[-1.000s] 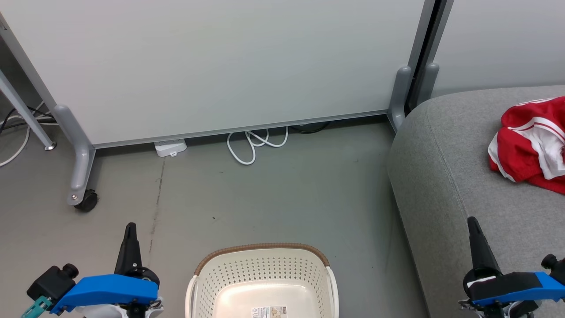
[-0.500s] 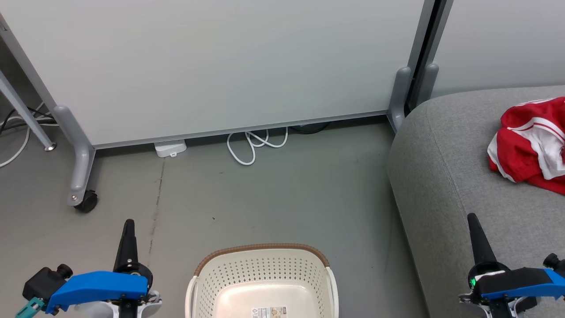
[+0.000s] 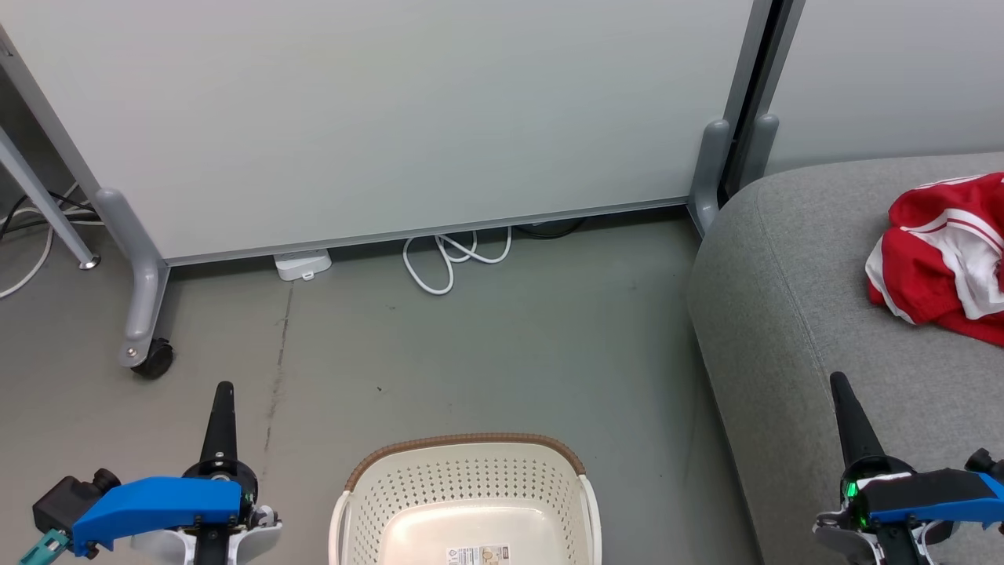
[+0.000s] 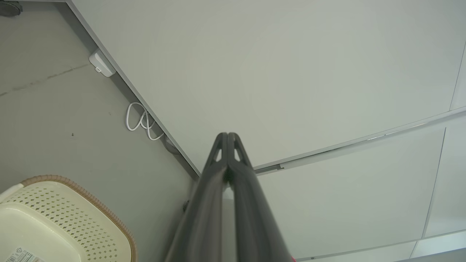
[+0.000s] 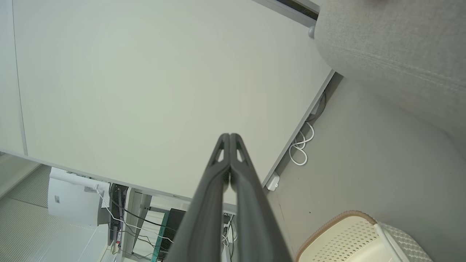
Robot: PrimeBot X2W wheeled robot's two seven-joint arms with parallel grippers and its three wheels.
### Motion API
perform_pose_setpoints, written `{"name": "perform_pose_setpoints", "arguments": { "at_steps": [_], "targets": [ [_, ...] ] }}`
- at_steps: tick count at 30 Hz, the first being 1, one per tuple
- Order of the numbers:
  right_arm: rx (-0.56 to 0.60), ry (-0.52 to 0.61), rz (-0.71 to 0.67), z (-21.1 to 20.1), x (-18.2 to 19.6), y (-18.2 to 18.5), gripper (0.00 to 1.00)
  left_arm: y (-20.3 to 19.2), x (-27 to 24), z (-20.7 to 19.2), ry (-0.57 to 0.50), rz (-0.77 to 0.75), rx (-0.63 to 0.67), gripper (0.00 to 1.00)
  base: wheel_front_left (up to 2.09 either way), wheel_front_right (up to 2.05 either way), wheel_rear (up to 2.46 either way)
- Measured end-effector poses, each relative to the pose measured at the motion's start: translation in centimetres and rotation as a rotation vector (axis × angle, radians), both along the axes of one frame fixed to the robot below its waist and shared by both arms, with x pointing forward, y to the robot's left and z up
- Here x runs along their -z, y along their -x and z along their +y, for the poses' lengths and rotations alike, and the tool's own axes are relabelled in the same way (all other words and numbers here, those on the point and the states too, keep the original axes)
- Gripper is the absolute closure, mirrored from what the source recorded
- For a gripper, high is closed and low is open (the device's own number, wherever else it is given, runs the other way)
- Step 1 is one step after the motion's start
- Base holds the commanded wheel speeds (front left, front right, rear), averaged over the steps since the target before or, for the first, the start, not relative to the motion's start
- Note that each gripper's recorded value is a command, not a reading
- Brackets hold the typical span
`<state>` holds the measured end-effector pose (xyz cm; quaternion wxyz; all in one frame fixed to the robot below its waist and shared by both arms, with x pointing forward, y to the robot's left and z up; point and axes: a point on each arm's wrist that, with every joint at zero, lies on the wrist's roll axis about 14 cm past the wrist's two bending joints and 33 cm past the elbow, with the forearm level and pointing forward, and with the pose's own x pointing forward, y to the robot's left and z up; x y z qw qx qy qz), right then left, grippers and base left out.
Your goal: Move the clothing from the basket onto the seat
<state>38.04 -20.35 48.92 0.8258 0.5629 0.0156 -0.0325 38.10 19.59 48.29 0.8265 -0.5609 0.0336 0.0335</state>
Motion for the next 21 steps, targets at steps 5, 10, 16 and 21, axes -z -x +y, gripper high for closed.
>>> {"name": "perform_pose_setpoints", "arguments": {
  "at_steps": [5, 10, 16, 21],
  "targets": [
    [-0.002, -0.047, -0.007, 0.06, -0.20, -0.13, 1.00, -0.03, -0.13, 0.05, 0.049, -0.006, -0.001, 1.00, 0.00, 0.00, 0.00],
    [-0.003, -0.091, -0.011, 0.09, -0.28, -0.17, 1.00, -0.14, -0.39, 0.06, 0.094, -0.015, -0.002, 1.00, 0.00, 0.00, 0.00],
    [-0.006, -0.142, -0.016, 0.14, -0.42, -0.22, 1.00, -0.18, -0.56, 0.09, 0.146, -0.021, -0.003, 1.00, 0.00, 0.00, 0.00],
    [-0.009, -0.184, -0.027, 0.20, -0.75, -0.43, 1.00, -0.23, -0.74, 0.09, 0.186, -0.029, -0.001, 1.00, 0.00, 0.00, 0.00]
  ]
}}
